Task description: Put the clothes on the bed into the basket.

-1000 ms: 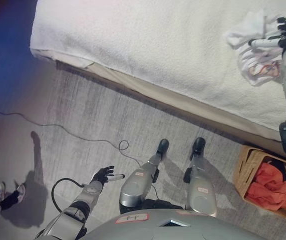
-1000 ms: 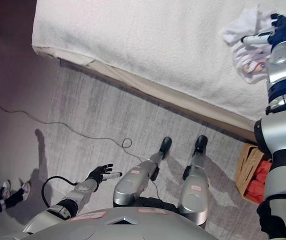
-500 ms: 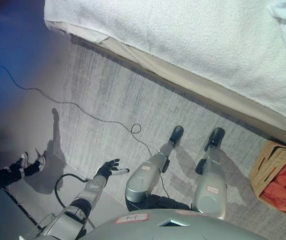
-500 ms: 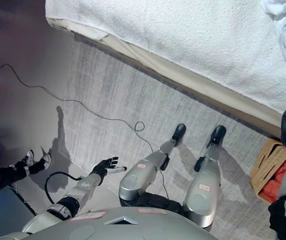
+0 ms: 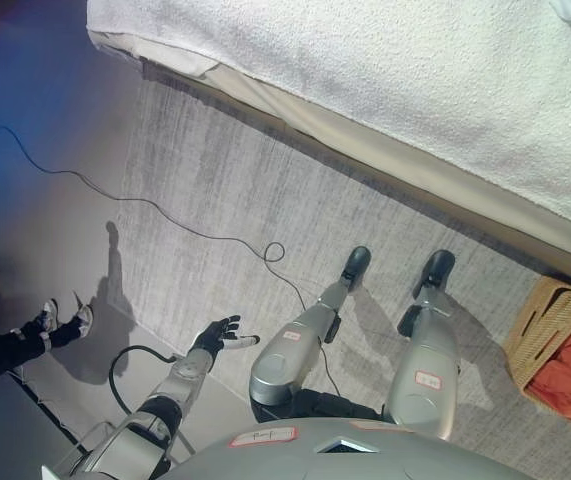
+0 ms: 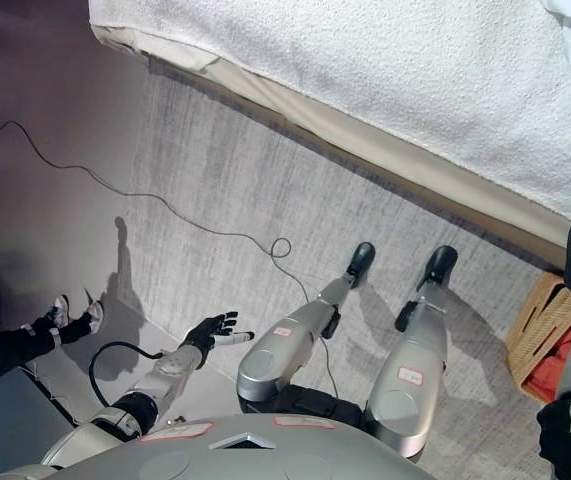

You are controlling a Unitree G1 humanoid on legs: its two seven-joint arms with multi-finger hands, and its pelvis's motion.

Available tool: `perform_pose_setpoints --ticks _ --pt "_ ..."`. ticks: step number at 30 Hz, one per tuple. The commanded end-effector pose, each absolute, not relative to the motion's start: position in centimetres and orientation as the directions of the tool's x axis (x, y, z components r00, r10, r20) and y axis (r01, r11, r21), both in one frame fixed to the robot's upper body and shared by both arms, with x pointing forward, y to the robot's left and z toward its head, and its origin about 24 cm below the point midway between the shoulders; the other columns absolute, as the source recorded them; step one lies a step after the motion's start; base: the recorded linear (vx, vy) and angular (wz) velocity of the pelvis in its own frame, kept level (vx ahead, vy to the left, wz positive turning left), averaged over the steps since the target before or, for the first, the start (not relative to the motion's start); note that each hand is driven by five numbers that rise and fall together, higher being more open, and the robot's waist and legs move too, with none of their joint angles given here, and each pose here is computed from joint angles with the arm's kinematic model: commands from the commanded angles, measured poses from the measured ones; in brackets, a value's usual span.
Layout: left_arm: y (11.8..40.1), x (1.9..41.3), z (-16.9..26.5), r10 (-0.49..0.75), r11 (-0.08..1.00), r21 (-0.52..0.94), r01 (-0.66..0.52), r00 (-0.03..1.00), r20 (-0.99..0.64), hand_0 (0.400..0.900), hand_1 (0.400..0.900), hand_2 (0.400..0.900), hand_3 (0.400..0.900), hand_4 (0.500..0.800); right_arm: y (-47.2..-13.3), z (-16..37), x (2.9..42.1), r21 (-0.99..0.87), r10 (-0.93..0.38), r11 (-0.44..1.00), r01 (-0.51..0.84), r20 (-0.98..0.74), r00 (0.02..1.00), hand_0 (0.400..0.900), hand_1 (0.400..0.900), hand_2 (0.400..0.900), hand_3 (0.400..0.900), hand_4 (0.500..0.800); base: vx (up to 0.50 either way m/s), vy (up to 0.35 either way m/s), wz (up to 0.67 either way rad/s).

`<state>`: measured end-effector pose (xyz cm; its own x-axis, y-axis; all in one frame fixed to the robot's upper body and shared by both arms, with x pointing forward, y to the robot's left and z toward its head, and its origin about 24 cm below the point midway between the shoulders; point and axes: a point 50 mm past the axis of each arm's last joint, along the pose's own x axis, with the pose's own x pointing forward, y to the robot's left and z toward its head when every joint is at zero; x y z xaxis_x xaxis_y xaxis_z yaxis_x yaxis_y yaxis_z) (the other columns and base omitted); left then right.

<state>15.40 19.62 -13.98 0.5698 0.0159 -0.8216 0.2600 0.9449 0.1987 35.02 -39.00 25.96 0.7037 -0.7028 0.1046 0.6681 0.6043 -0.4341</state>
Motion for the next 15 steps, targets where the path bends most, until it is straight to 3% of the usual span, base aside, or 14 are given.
perform_pose_setpoints --ticks 1,15 --pt "22.8 13.0 -14.3 0.099 0.91 0.284 0.303 0.505 -0.858 0.9 0.9 0.9 0.9 0.8 -40.6 29.8 33.3 -0.427 -0.728 0.528 0.734 0.217 0.65 0.4 0.4 0.4 0.4 0.5 0.0 0.0 0.0" --pt "22.7 13.4 -14.5 0.122 0.909 0.296 0.293 0.491 -0.862 0.9 0.9 0.9 0.9 0.8 -39.6 28.8 34.3 -0.422 -0.71 0.567 0.708 0.187 0.679 0.4 0.4 0.4 0.4 0.5 -0.003 0.01 -0.03"
